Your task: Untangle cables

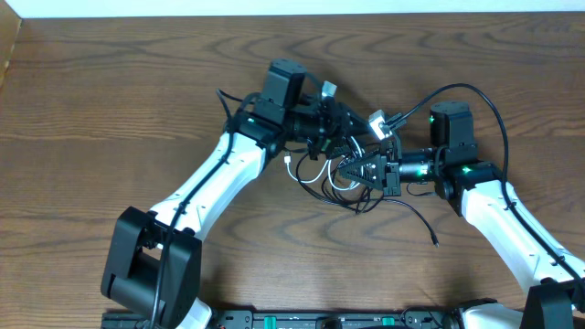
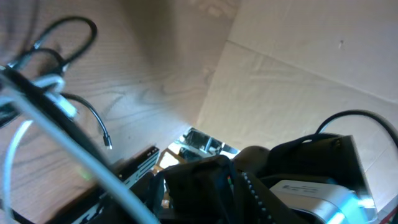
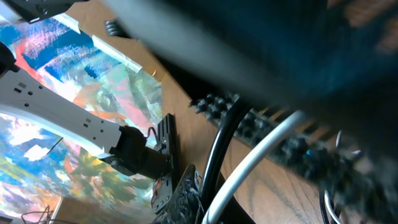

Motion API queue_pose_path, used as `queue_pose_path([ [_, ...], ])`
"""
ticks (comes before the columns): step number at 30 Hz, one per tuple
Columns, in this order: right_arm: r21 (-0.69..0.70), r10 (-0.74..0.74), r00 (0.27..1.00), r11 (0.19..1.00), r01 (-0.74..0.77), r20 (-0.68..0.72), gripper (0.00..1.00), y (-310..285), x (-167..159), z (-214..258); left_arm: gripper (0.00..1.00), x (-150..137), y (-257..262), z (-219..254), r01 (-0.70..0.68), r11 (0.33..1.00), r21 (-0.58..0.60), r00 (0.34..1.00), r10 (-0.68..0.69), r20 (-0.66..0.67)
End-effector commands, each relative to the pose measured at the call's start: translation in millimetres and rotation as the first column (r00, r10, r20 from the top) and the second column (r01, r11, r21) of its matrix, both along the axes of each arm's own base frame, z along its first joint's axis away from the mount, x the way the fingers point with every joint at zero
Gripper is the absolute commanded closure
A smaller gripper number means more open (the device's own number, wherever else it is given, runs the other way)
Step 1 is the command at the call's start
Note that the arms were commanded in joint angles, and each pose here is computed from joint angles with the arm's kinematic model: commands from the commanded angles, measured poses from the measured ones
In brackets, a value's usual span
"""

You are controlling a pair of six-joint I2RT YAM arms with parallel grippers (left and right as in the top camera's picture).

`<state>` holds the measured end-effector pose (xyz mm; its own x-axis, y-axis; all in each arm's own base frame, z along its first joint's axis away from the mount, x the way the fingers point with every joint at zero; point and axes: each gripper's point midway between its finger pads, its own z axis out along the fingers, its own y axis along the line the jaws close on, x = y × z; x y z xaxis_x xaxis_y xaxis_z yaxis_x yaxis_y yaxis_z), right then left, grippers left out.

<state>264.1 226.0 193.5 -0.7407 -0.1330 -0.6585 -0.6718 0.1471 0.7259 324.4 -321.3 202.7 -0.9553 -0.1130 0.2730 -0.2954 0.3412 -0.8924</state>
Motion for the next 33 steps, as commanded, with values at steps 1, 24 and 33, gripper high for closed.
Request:
queue_pose_path([
  [1, 0.011, 0.022, 1.000, 1.000, -0.023, 0.021, 0.99, 3, -2, 4, 0.75, 7, 1, -4, -0.032, 0.999, 0.022, 0.999, 0.032, 0.003],
  [24, -0.708, -0.635, 0.771, 0.523, 0.475, 0.048, 0.01, -102, 49, -121, 0.92, -13, 28, 41, 0.402, 0.903, -0.154, 0.753, -0.230, 0.616],
  [33, -0.717, -0.746, 0.665, 0.449, 0.532, 0.026, 0.23, -111, 56, -122, 0.93, 2, 29, 21, 0.333, 0.942, -0.030, 0.695, -0.224, 0.683],
])
